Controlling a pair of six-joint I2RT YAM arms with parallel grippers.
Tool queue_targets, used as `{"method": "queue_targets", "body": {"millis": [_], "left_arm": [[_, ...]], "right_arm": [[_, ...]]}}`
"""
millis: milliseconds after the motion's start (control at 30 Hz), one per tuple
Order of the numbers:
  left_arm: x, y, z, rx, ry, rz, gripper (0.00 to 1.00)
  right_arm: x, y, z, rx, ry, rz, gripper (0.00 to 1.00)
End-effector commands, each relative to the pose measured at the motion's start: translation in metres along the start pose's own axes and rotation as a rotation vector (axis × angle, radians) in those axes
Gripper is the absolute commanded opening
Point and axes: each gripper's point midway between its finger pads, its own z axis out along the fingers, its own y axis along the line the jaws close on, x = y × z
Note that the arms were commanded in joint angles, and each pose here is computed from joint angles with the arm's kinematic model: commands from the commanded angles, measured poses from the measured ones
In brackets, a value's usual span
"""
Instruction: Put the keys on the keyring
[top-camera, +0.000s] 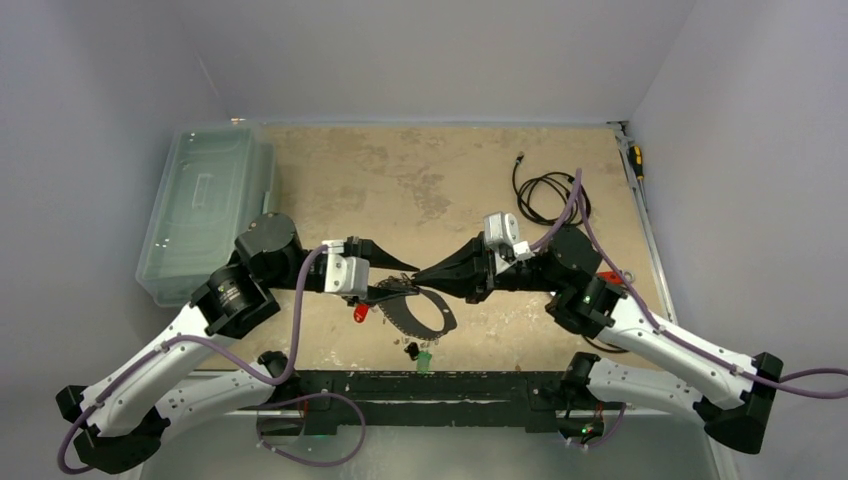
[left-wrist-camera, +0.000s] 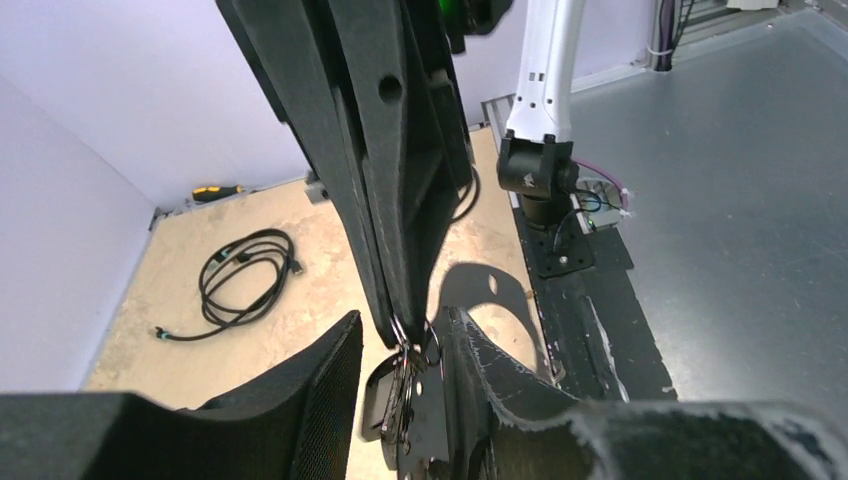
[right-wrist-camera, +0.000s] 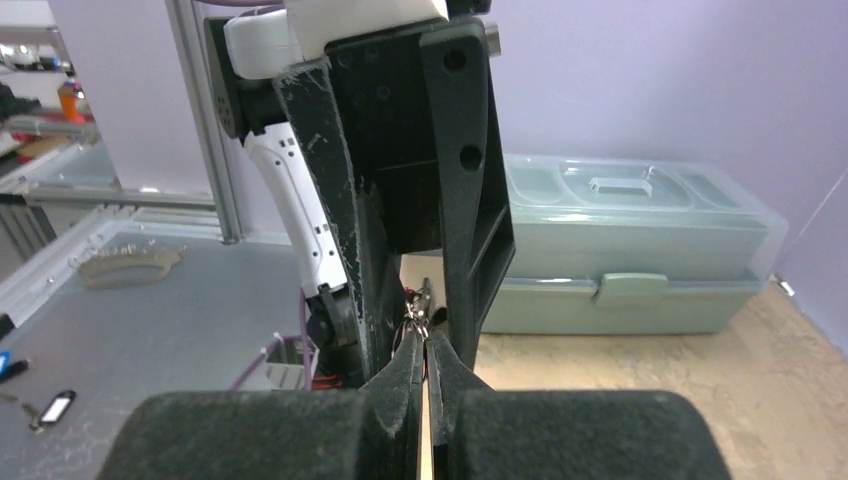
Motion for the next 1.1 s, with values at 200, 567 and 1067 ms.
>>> {"method": "queue_targets", "body": {"millis": [200, 567, 1067], "left_arm": [[-0.013, 0.013, -0.001, -0.063, -0.032, 0.039, 0.31], [0.000, 0.017, -0.004, -0.089, 0.027, 0.058, 0.35], [-0.004, 0.023, -0.005, -0.118, 0.014, 0.088, 0.00]], "right_arm": [[-0.050, -0.005, -0.007, 0.075, -0.288, 0.025, 0.00], [-0.055, -0.010, -0.012, 0.120, -0.287, 0.014, 0.00], [-0.047, -0.026, -0.013, 0.207, -0.282, 0.064, 0.00]]}}
